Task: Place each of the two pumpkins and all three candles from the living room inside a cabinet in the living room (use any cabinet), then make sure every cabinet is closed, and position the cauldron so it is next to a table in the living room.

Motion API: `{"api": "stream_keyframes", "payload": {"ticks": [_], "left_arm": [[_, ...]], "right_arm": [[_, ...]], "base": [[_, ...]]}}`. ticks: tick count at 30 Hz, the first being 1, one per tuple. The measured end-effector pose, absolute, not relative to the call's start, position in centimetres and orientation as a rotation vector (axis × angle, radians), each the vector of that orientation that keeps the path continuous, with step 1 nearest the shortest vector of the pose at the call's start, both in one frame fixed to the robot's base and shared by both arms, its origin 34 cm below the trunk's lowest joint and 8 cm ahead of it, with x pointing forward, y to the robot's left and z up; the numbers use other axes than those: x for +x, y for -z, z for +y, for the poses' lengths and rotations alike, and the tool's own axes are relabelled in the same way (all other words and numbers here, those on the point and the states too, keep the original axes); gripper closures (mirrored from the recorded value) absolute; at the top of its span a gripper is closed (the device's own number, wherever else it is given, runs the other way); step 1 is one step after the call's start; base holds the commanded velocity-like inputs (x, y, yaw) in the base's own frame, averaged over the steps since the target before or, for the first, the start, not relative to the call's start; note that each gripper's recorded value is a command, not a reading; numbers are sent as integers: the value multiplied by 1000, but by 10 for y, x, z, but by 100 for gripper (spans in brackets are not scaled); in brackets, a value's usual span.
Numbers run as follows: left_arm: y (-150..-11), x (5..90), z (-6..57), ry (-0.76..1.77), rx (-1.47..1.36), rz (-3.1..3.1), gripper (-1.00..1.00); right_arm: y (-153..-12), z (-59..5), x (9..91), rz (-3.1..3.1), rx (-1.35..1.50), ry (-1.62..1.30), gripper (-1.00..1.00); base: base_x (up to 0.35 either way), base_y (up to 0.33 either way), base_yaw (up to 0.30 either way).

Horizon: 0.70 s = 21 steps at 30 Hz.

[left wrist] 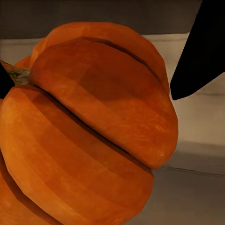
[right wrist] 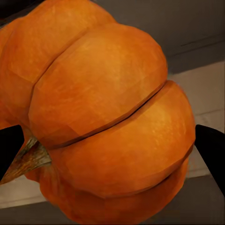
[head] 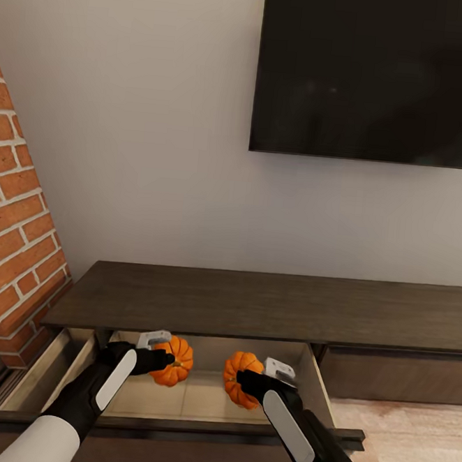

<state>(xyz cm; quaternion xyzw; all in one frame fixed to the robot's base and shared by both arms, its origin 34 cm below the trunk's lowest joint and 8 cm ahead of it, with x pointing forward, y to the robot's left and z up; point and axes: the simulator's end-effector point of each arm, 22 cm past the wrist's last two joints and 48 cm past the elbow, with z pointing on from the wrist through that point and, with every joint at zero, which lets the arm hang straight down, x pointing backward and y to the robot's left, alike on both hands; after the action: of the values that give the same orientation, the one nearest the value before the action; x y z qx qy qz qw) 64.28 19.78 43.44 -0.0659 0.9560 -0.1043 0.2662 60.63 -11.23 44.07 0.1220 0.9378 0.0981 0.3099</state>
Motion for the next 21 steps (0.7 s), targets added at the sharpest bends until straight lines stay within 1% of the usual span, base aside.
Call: {"api": "stream_keyframes", "payload": {"ticks": [5,7,14,21], "left_arm": [[-424,636,201,263,-184,2609,100],[-421,634,204,220,-196,2620,100],[-411,636,207,101,-253,2622,100],[-398,638,204,80,-285,2633,100]], "right_arm": [[-447,-101,639,2456,283,-178,100],[-451,-101,647,2443,284,-168,100],[-449,-101,647,2451,280,-157,100],[-447,-103,647,2473,266,-143,100]], "base": [[0,0,0],[0,0,0],[0,0,0],[0,0,0]]}}
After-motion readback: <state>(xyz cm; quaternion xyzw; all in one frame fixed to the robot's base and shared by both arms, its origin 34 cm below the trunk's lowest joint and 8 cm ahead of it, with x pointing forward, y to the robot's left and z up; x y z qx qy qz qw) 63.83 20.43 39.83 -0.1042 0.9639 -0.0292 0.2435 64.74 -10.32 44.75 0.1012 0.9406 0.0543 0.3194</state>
